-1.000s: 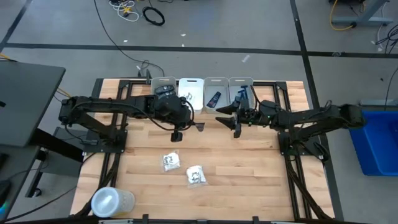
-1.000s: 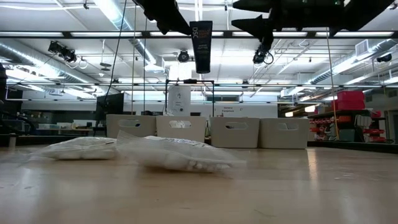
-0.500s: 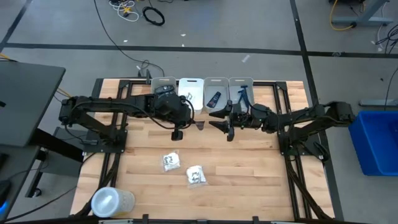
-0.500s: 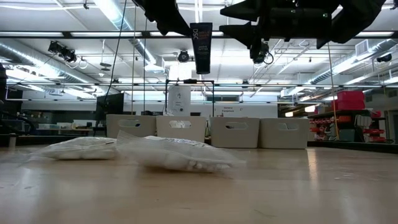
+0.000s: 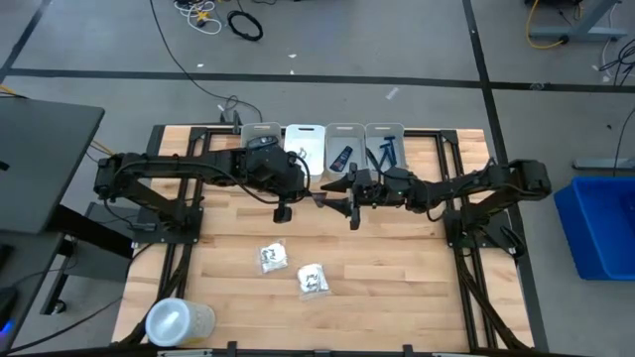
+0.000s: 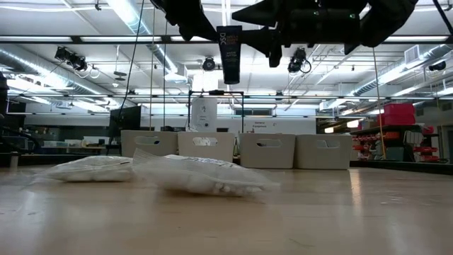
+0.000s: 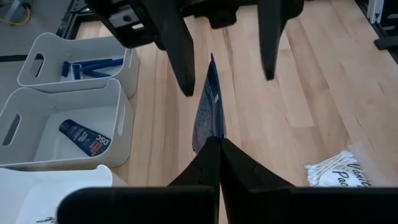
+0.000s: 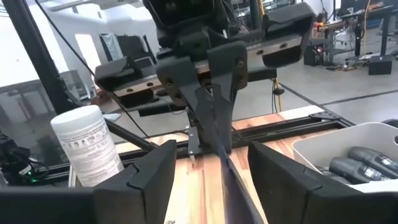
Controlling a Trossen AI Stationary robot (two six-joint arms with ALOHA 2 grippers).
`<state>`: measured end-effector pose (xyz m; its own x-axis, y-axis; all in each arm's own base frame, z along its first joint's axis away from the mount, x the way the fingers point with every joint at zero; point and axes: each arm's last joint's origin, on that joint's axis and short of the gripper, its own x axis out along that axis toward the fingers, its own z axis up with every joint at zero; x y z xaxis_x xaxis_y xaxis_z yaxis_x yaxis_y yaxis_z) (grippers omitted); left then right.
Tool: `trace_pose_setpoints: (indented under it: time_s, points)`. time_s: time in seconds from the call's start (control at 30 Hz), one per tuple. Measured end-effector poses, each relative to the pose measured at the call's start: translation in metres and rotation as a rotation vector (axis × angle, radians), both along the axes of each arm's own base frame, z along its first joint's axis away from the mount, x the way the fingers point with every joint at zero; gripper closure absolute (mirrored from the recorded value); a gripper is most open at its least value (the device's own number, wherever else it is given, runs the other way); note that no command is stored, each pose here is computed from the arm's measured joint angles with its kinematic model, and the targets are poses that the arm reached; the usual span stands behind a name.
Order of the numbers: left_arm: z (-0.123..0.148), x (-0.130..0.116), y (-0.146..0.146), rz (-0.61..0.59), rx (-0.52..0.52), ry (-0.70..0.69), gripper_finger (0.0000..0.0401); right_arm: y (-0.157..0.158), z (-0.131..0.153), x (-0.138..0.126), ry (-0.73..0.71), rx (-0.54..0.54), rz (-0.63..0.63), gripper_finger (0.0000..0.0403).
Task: Pick & Place Travel size toiletries
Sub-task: Put the blue shave cream into the middle gray bin
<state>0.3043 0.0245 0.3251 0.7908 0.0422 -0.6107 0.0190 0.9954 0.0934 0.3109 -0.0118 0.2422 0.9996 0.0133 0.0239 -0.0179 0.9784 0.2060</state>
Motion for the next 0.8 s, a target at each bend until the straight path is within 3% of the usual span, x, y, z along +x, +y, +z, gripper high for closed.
trace_pose_setpoints:
  time_s: [0.8]
  points:
    - [-0.0008,-0.0006,0.0,0.002,0.0,0.011,0.0399,-0.0002,-0.0026,0.0001,0.025,0.001,-0.003,0.032]
